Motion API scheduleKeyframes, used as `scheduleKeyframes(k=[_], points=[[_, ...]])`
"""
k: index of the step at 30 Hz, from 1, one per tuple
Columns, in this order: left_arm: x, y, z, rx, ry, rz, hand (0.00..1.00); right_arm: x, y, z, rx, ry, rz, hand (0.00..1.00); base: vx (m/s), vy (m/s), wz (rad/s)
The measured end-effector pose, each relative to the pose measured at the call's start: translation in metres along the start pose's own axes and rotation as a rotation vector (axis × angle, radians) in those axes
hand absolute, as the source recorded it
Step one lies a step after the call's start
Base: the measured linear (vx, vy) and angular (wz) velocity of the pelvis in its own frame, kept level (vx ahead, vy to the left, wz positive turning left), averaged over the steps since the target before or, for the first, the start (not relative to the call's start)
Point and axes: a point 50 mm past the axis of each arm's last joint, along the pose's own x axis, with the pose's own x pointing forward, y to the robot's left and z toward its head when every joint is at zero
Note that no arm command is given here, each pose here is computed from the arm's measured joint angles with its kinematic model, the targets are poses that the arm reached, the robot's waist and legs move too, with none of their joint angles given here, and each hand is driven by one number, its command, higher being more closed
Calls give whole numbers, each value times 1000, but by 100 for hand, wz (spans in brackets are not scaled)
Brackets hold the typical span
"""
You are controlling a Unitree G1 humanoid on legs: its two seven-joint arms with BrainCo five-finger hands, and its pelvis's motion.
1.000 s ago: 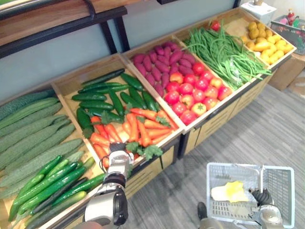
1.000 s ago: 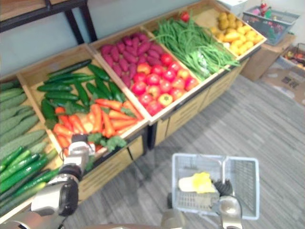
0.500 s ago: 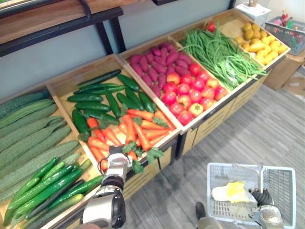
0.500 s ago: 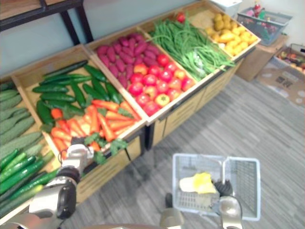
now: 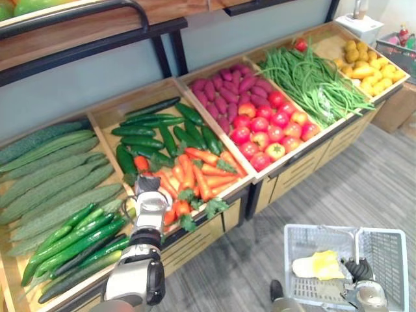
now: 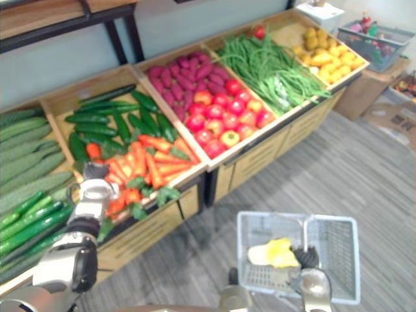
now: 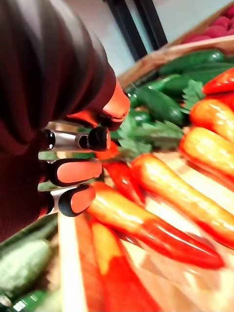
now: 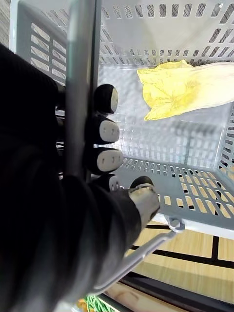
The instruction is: Pick vegetable in the basket
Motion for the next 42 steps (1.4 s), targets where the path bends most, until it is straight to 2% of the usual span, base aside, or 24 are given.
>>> scheduleKeyframes(k=[6, 7, 13, 24, 29, 34, 42], points=[[0, 5, 15, 88, -91, 49, 100, 0, 0, 0, -2, -11, 0, 100, -41, -13, 10], [-1, 6, 18, 94, -111, 55, 0, -1, 0, 1, -3, -18, 1, 100, -33, -10, 5], [-5, 2, 17, 153, -145, 33, 0, -1, 0, 0, -4, -19, 4, 100, -13, -5, 2], [-35, -43, -2, 420, -210, -291, 0, -2, 3, 3, 13, -28, 3, 100, 20, 1, 1], [-42, -48, -6, 472, -236, -339, 0, -2, 1, 1, 29, -23, -5, 100, 0, 0, 0], [-61, -44, -7, 471, -314, -400, 0, -5, -5, -3, 40, -16, -14, 100, 0, 0, 0], [-72, -11, -3, 537, -460, -371, 0, -9, -10, -13, 51, 10, -18, 100, 0, 0, 0]])
